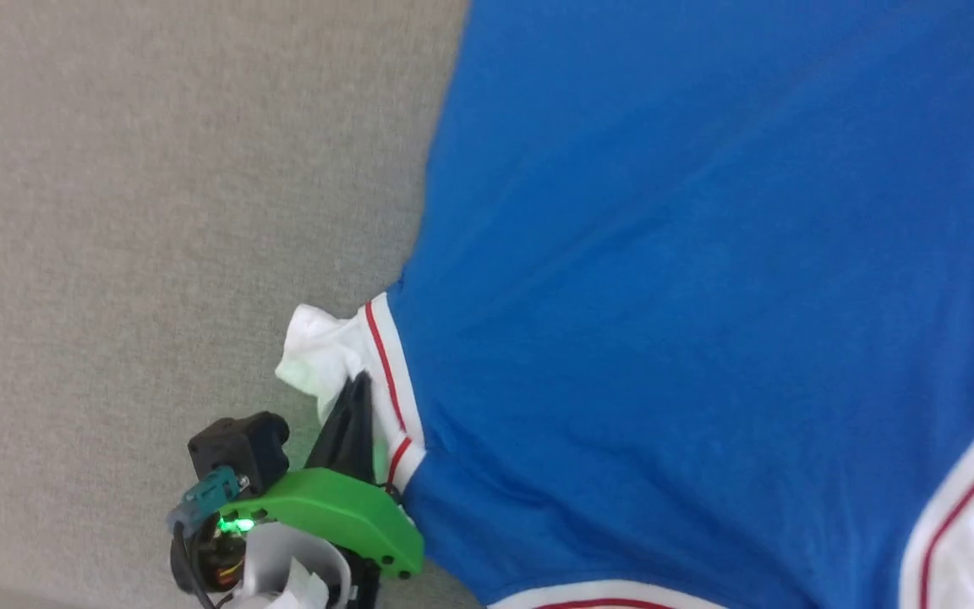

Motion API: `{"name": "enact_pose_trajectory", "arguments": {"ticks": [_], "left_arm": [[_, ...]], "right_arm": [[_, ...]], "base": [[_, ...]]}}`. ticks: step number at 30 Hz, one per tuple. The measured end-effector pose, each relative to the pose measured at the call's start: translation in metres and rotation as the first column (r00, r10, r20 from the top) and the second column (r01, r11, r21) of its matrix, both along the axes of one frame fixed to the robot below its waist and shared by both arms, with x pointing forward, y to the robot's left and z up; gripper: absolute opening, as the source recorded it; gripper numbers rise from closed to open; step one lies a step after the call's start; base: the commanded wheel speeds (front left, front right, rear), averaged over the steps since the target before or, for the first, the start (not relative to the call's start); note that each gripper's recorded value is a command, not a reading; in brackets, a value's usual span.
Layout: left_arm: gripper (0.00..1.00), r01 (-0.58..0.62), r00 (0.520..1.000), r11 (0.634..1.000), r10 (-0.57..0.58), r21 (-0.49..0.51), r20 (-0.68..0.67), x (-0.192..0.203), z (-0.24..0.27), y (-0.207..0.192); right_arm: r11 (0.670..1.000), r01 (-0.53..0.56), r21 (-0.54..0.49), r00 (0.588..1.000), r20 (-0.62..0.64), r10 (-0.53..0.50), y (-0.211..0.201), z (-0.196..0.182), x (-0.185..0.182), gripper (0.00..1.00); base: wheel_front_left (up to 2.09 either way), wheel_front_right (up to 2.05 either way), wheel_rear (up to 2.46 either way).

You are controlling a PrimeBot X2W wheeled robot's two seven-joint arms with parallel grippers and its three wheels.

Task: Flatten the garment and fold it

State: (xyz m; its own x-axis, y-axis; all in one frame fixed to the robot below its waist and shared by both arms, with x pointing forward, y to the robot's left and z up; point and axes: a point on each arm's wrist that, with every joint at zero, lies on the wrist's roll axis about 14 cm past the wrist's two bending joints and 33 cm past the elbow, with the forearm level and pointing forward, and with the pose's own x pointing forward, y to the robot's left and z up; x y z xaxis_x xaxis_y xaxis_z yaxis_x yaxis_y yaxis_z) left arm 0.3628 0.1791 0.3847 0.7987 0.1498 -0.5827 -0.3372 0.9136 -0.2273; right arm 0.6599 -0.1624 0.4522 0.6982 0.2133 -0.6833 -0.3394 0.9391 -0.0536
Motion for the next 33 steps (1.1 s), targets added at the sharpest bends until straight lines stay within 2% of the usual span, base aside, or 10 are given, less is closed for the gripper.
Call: {"name": "enact_pose_trajectory", "arguments": {"ticks": [4,8,16,23,25,26,27,28,31,33], "left_arm": [[0.00,0.027,1.000,1.000,-0.027,0.003,0.009,-0.003,0.009,0.001],[0.00,0.053,0.998,0.999,-0.053,-0.002,0.035,-0.003,0.022,-0.001],[0.00,0.128,0.987,0.992,-0.126,-0.016,0.097,-0.002,0.047,-0.016],[0.00,0.188,0.970,0.982,-0.183,-0.017,0.157,-0.003,0.070,-0.029],[0.00,0.199,0.965,0.980,-0.193,-0.017,0.175,-0.003,0.076,-0.033],[0.00,0.205,0.963,0.979,-0.199,-0.017,0.182,-0.003,0.079,-0.034],[0.00,0.211,0.961,0.977,-0.204,-0.017,0.188,-0.004,0.081,-0.036],[0.00,0.214,0.959,0.977,-0.207,-0.016,0.193,-0.004,0.083,-0.037],[0.00,0.224,0.953,0.974,-0.216,-0.016,0.212,-0.007,0.090,-0.040],[0.00,0.228,0.950,0.973,-0.220,-0.012,0.221,-0.008,0.094,-0.040]], "right_arm": [[0.999,0.005,-0.040,0.998,0.060,-0.003,-0.029,0.024,-0.029,0.00],[0.999,-0.009,-0.037,0.999,0.032,0.010,-0.046,0.022,-0.081,0.00],[0.998,0.058,-0.002,0.988,-0.145,-0.057,-0.077,-0.019,-0.220,0.00],[0.986,0.144,0.082,0.927,-0.361,-0.105,-0.061,-0.058,-0.339,0.00],[0.981,0.166,0.098,0.911,-0.396,-0.114,-0.057,-0.062,-0.360,0.00],[0.975,0.187,0.120,0.913,-0.388,-0.127,-0.055,-0.060,-0.364,0.13],[0.969,0.204,0.137,0.918,-0.370,-0.141,-0.054,-0.056,-0.365,0.70],[0.962,0.223,0.155,0.926,-0.341,-0.160,-0.055,-0.051,-0.362,1.00],[0.926,0.298,0.232,0.949,-0.182,-0.259,-0.068,-0.021,-0.344,1.00],[0.903,0.319,0.290,0.947,-0.055,-0.316,-0.076,0.005,-0.329,1.00]], "base": [[0.00,0.00,0.00],[0.00,0.00,0.00],[0.00,0.00,0.00],[0.00,0.00,0.00],[0.00,0.00,0.00],[0.00,0.00,0.00],[0.00,0.00,0.00],[0.00,0.00,0.00],[0.00,0.00,0.00],[0.00,0.00,0.00]]}}
